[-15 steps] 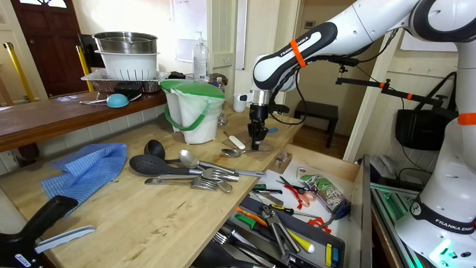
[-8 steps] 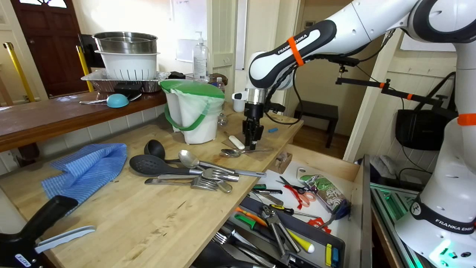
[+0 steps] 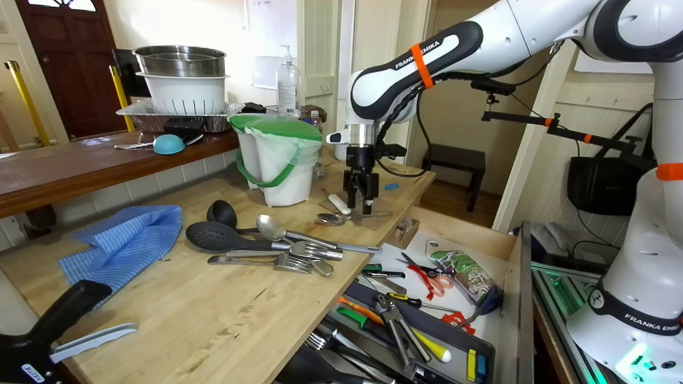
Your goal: Put the spoon in the the drawer
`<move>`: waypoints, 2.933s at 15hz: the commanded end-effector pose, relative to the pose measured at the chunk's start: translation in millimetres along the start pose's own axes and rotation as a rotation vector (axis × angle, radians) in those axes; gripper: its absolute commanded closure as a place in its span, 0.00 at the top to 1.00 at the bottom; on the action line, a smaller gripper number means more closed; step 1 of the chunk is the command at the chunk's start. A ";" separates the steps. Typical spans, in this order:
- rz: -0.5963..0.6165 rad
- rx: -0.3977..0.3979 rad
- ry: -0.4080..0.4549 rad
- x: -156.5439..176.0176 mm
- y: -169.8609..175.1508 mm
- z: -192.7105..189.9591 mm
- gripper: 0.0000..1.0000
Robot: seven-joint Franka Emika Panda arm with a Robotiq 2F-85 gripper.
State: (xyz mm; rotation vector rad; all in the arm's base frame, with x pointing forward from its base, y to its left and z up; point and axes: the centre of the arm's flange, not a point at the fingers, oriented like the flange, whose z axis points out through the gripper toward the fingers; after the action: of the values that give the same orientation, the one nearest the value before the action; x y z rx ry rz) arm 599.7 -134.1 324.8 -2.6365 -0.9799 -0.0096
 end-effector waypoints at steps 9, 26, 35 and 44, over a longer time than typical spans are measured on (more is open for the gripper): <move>0.162 -0.045 -0.103 13.1 18.4 6.5 0.80; 0.177 -0.130 -0.134 37.3 20.1 21.5 0.34; 0.190 -0.114 -0.143 31.3 14.2 23.5 0.00; -0.025 -0.089 -0.050 15.9 -26.9 -15.9 0.02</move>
State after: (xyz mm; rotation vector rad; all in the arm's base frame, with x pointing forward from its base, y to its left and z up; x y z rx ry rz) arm 626.7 -116.6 327.2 -2.8066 -0.9211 0.0793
